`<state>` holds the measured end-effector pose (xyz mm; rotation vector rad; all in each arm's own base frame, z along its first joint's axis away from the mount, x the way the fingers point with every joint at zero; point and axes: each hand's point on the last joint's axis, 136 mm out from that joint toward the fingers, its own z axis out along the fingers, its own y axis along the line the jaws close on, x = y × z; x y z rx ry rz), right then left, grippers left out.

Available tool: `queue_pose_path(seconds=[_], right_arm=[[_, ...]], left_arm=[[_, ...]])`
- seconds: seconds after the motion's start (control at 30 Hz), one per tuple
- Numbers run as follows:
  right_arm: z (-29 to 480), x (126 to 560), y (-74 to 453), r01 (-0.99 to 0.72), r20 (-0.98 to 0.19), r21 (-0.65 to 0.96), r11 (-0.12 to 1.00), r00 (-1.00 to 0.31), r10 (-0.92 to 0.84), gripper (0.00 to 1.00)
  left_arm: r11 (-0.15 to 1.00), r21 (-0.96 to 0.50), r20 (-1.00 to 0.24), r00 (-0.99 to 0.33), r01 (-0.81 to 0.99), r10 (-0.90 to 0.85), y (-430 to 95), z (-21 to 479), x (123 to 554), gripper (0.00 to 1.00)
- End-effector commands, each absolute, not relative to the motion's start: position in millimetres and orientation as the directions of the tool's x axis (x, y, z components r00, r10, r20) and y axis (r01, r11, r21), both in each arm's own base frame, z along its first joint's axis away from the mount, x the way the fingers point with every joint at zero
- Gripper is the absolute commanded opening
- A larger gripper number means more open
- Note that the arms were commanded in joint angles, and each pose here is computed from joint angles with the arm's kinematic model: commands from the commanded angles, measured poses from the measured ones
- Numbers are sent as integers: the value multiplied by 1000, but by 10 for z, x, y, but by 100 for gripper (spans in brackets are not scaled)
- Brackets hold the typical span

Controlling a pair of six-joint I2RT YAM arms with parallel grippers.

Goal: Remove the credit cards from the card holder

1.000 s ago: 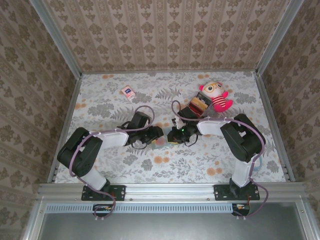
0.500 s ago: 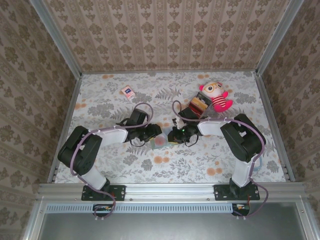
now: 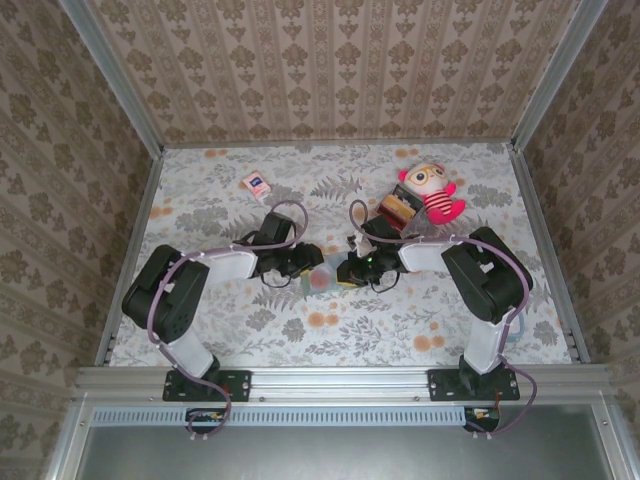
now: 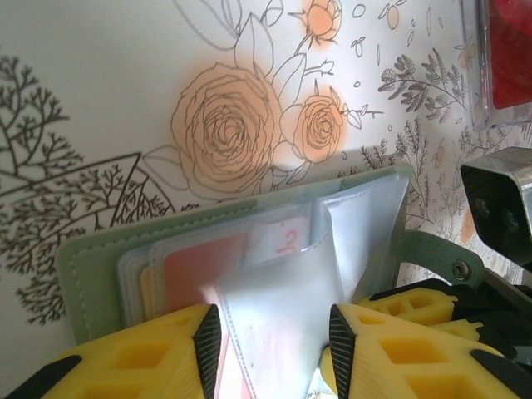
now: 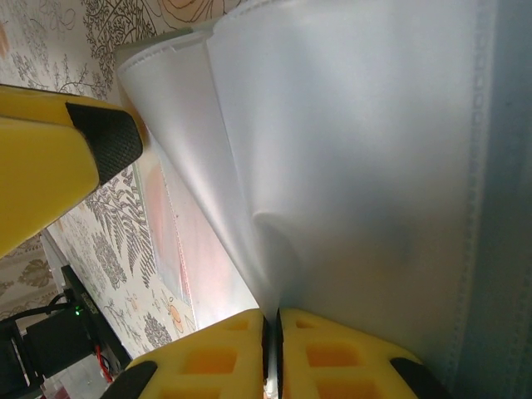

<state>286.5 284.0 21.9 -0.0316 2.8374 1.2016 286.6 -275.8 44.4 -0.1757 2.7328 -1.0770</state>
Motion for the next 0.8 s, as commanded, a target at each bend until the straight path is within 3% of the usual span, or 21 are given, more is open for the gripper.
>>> queue_pose_path(seconds=[0.0,0.4,0.77], right_arm=[[219,2832,2838,-39,-52,730,683,-999,-1,12],[213,2832,2843,-44,-52,729,683,-999,-9,12],[245,2829,2872,-58,-59,743,667,-998,-21,16]], left_arm=[[736,-677,-159,-976,-4,-151,-2760,463,2933,40],[754,-657,-149,-978,-11,-144,-2755,369,3001,46],[672,-739,-155,-984,57,-86,-2938,489,2977,41]])
